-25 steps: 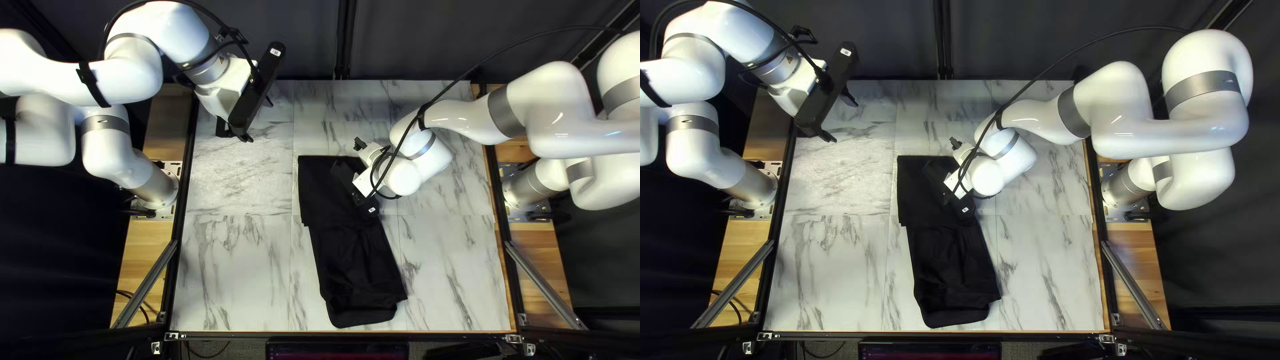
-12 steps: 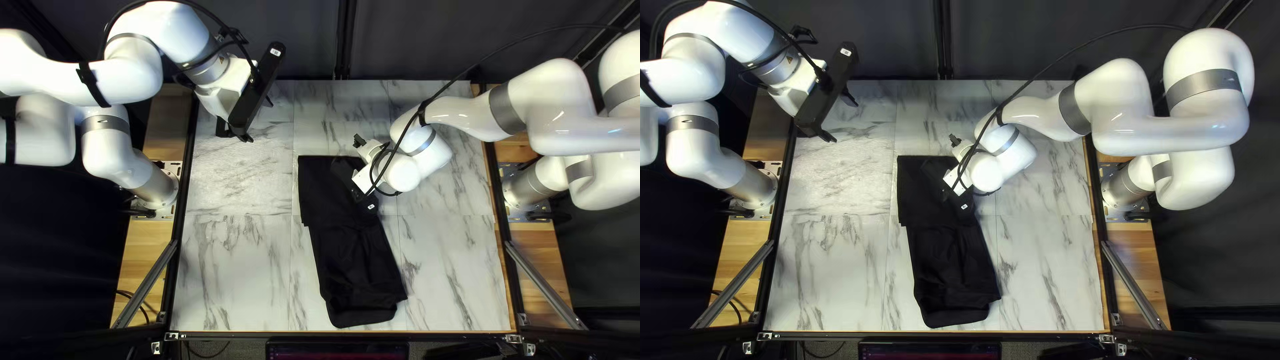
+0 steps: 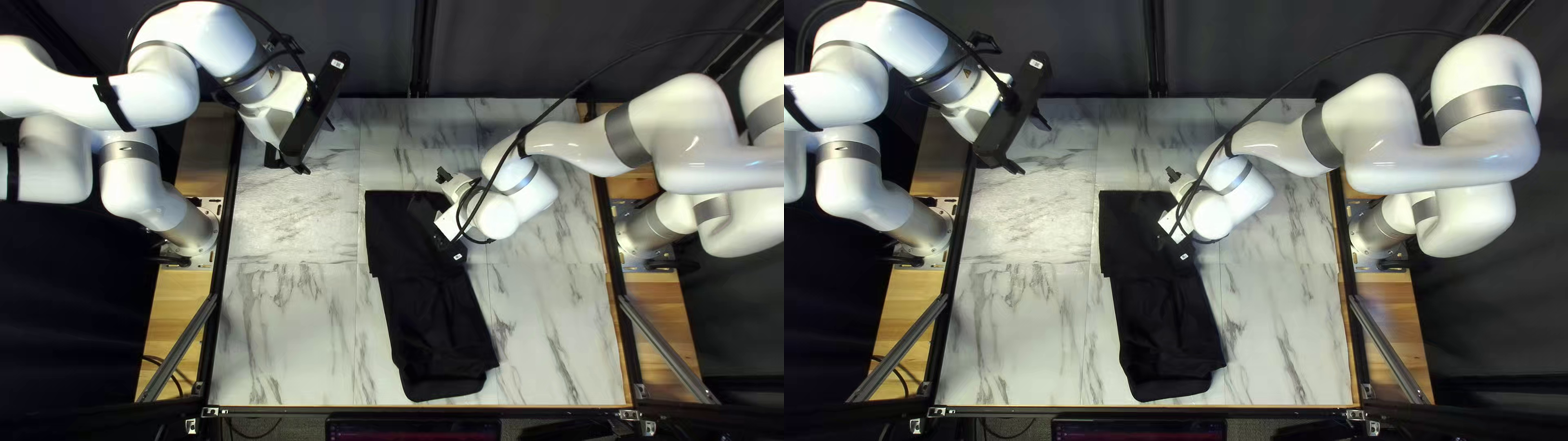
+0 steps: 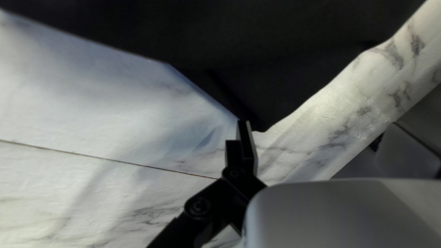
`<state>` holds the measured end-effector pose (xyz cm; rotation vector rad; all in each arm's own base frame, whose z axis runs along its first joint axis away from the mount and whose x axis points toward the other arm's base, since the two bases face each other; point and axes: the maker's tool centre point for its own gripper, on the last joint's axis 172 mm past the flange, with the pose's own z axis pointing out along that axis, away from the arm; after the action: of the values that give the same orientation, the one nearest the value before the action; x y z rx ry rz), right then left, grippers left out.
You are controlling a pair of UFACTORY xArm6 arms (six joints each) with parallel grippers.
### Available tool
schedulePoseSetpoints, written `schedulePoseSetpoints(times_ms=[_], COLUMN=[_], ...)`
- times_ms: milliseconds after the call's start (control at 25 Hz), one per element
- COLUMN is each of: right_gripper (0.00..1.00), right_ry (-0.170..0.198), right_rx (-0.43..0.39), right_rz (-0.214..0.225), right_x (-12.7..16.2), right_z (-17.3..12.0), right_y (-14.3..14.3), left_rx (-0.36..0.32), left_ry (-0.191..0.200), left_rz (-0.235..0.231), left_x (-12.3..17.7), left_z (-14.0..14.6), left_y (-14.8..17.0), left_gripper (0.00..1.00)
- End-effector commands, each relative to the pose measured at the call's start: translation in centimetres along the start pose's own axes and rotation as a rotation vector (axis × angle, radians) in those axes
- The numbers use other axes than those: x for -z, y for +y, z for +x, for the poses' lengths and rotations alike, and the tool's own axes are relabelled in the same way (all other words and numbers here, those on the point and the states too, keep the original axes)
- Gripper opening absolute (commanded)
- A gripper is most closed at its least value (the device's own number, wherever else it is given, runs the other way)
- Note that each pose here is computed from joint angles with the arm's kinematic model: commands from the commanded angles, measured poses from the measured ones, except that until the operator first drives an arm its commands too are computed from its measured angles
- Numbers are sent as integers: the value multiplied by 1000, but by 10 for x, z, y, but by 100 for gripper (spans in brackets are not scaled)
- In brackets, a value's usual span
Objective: Fold t-shirt
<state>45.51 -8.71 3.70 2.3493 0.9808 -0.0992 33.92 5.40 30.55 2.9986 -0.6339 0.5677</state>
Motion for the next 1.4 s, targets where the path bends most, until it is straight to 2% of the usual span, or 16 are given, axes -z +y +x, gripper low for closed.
schedulePoseSetpoints(times_ms=[40, 480, 800, 960, 1240, 1400], right_gripper=[89, 89, 89, 88, 89, 89], right_ry=[2, 29, 56, 57, 50, 50], right_rx=[3, -5, -26, -36, -35, -35], right_rz=[-1, -17, -22, -14, 5, 12], right_x=[-1, -1, -6, -10, -13, -13], right_z=[2, -1, -16, -22, -14, -11], right_y=[2, 24, 40, 32, 6, 1], left_rx=[0, 0, 0, 0, 0, 0], left_ry=[0, 0, 0, 0, 0, 0], left_rz=[0, 0, 0, 0, 0, 0], left_x=[0, 0, 0, 0, 0, 0], left_z=[0, 0, 0, 0, 0, 0], left_y=[0, 0, 0, 0, 0, 0], left_gripper=[100, 100, 100, 100, 100, 100])
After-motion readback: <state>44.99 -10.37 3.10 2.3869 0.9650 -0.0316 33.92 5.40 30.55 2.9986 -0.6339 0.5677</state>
